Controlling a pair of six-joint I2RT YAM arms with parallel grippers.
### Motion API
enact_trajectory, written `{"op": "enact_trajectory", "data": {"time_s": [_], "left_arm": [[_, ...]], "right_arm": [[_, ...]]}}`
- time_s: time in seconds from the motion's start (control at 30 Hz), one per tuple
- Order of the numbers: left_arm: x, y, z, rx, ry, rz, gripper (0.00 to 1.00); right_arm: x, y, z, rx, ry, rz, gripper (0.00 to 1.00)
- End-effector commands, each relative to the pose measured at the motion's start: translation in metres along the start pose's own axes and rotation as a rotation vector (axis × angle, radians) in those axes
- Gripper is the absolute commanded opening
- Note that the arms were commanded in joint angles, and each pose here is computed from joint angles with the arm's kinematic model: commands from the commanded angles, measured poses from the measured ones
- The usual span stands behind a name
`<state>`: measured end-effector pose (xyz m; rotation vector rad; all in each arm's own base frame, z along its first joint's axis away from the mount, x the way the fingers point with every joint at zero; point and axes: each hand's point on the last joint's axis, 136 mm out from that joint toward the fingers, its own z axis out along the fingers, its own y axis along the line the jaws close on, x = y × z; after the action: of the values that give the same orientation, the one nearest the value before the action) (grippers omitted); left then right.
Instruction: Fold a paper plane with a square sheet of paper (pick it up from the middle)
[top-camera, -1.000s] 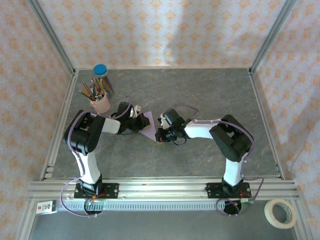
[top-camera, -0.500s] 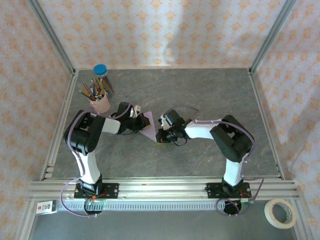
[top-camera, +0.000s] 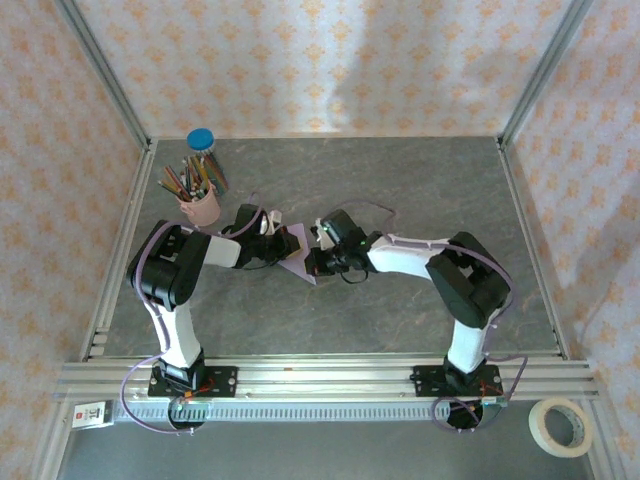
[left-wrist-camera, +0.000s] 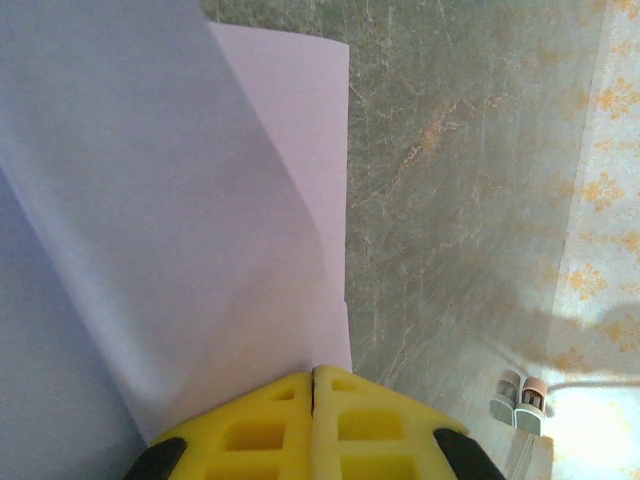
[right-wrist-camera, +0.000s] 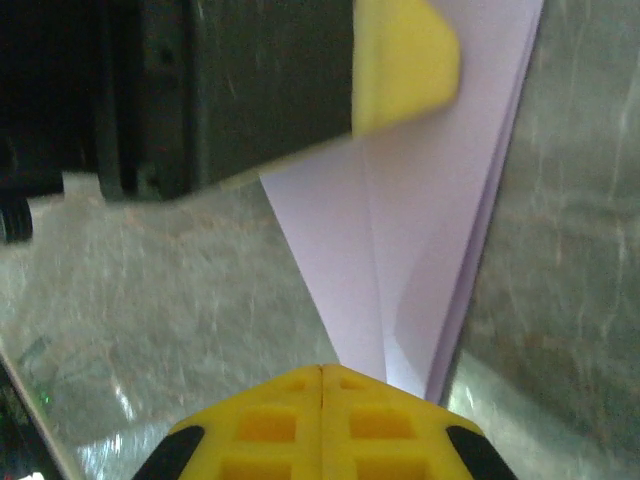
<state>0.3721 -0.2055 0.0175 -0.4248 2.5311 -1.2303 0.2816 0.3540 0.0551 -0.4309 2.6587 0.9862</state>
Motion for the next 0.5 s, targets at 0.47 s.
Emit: {"op": "enact_trajectory", "data": {"time_s": [0.47], "left_arm": [[0.044, 0.106, 0.002, -0.381, 0.075, -0.136, 0.05]], "right_arm": [[0.047, -0.028, 0.018, 0.094, 0.150, 0.024, 0.01]]}}
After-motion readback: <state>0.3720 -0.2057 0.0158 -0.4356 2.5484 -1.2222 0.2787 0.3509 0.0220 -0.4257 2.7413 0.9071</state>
